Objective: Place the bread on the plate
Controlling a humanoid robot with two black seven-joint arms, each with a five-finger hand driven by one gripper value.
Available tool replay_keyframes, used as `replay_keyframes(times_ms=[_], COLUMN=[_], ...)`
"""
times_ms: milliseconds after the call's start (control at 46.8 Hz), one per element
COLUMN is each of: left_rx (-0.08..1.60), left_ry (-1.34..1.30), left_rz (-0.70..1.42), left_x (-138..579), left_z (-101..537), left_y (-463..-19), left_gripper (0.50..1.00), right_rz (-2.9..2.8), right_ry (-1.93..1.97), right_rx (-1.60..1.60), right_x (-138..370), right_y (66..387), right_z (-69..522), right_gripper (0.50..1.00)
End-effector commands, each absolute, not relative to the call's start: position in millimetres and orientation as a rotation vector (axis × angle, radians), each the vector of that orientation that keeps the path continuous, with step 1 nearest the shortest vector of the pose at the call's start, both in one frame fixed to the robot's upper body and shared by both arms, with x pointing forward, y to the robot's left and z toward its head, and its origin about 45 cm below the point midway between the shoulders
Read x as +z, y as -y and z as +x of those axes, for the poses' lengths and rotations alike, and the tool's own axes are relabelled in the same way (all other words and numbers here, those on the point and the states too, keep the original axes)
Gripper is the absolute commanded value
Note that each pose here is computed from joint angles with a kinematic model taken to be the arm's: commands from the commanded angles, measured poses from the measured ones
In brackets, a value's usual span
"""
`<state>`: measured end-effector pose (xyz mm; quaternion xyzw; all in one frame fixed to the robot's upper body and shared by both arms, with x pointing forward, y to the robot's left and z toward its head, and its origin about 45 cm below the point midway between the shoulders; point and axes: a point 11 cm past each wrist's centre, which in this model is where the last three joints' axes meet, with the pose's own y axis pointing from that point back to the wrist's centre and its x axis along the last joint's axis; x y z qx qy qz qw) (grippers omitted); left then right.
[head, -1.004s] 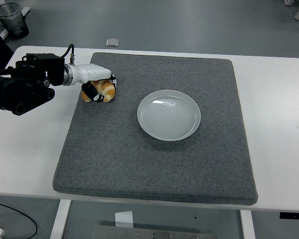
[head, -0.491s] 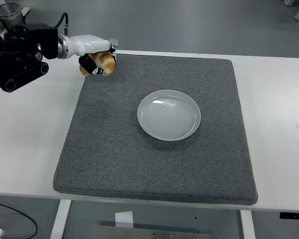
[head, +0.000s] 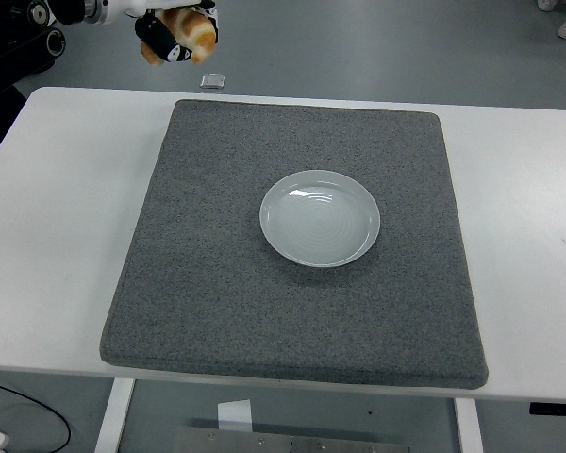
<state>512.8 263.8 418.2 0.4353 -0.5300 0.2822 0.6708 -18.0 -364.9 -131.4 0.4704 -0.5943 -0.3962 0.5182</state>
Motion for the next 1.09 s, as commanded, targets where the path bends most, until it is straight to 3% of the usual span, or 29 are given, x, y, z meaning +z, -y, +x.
replay_keyframes(times_ms=[0, 406, 1068], left_rx=[0.641, 0.595, 0.381], left_ry=[1.207, 1.196, 1.214], left_rz=[0.973, 0.914, 0.714], left_x=[429, 427, 413], left_z=[513, 512, 482], left_y=[-261, -232, -119], left_gripper=[0.500, 0.500, 0.500], right_rz=[1.129, 1.129, 1.128], right_ry=[1.427, 1.427, 1.426], right_rx=[-0.952, -0.952, -0.950], right_x=[-131, -131, -131], right_y=[365, 365, 365], right_z=[-18, -18, -18], right_gripper=[0.932, 0.932, 0.932])
